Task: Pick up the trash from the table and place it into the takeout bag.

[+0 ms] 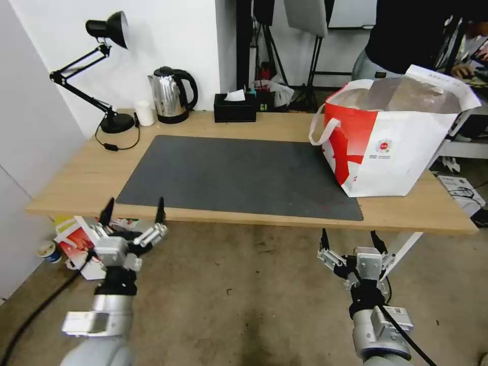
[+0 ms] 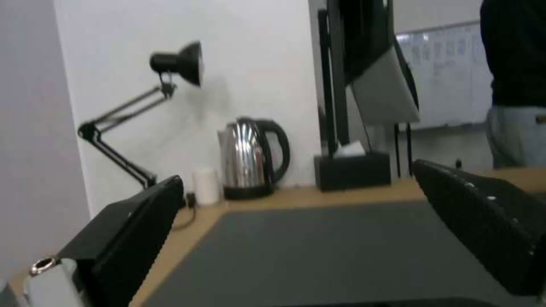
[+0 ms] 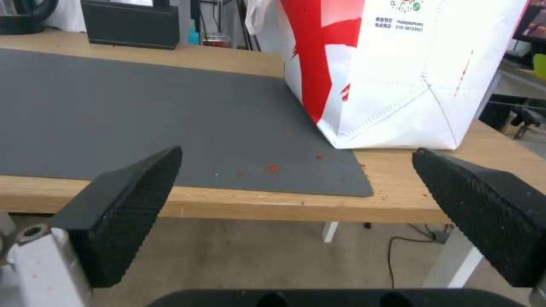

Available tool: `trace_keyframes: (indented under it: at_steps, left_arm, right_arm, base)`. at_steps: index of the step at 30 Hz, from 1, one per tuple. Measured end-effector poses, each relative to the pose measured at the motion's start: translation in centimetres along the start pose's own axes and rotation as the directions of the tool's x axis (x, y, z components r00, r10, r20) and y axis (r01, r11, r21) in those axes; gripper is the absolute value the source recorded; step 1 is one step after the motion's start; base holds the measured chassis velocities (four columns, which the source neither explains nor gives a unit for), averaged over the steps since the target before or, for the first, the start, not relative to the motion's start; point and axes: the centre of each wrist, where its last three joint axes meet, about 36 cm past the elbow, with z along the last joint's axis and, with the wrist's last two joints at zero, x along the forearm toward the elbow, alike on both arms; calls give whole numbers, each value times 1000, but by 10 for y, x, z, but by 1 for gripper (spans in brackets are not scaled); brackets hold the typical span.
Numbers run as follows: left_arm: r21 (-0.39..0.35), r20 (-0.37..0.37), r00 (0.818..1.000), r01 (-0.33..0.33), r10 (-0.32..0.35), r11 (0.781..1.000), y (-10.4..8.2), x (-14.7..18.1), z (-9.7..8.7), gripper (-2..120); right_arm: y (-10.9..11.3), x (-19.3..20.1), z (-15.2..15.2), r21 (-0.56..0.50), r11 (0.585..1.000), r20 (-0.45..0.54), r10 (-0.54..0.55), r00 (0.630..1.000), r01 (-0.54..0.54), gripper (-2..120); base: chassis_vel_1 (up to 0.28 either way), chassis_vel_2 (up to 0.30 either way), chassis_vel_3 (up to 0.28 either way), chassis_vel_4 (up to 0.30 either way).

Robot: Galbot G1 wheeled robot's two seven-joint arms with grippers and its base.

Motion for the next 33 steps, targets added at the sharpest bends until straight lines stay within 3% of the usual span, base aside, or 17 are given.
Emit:
trace_keyframes:
  at_steps: [14,33]
  left_arm:
    - [-24,-74,996,-42,40,999,-6,23,40,100]
    - [3,-57,998,-28,29,1000,-7,17,43,100]
  right_arm:
    - [0,0,0,0,1000,0,0,1000,0,100]
    - [0,0,0,0,1000,0,0,1000,0,100]
  base:
    - [0,0,0,0]
    - [0,0,0,0]
